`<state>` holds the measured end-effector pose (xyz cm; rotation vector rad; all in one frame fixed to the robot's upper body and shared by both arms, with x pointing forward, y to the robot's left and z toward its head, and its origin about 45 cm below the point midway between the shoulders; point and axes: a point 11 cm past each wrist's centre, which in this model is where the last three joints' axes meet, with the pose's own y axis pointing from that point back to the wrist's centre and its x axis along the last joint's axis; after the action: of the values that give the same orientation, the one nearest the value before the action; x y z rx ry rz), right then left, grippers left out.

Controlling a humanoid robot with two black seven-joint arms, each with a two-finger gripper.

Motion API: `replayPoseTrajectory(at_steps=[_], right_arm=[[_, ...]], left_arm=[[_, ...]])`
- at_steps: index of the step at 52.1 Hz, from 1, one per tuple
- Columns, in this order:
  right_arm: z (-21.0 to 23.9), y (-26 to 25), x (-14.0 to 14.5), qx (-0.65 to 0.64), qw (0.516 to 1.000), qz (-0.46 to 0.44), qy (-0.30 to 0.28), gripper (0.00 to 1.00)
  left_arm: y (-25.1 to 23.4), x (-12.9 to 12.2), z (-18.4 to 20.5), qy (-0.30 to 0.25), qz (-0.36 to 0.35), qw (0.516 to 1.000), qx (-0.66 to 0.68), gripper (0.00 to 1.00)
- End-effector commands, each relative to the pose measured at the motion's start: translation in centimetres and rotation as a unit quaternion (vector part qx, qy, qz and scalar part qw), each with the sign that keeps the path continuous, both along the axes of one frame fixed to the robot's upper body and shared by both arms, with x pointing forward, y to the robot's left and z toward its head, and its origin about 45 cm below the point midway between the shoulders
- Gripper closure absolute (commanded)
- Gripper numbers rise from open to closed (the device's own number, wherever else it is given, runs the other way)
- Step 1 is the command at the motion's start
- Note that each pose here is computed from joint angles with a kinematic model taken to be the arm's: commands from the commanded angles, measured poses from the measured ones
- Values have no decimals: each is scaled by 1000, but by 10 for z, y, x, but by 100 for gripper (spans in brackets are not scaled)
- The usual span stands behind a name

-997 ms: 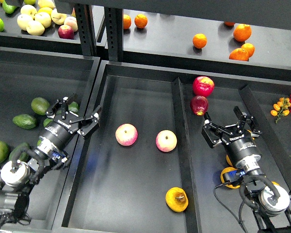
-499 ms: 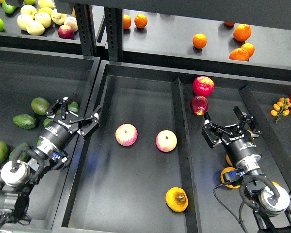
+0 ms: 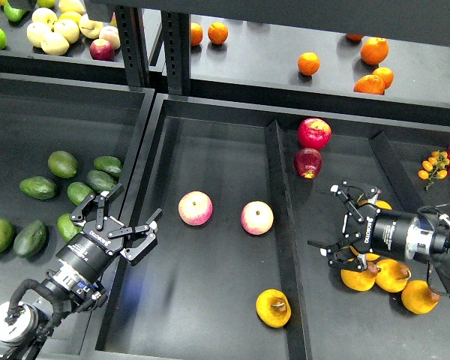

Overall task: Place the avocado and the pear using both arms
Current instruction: 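Lower the right gripper toward the loose yellow-brown pear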

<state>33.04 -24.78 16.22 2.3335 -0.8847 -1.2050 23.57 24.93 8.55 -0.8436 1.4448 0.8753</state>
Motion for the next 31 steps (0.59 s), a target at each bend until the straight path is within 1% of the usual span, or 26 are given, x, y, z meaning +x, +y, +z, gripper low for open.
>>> replayPoseTrajectory(at_steps=[1,3,4,14,22,31], right_arm=[[-24,1,-18,-35,999,37,19,0],[-32,2,-24,-43,998,46,28,0],[-46,3,-35,-58,995,62,45,0],[-75,1,-58,-80,990,83,79,1],[-86,-1,-62,-91,989,81,87,1],[-96,0,-58,-97,988,73,92,2]], left_arm=[[0,0,0,0,-1,1000,2,1],[0,0,0,0,0,1000,2,1],[0,0,0,0,-1,1000,1,1],[0,-1,0,0,0,1000,2,1],[0,-1,0,0,-1,1000,1,1],[-3,-1,1,-2,-5,1000,1,1]])
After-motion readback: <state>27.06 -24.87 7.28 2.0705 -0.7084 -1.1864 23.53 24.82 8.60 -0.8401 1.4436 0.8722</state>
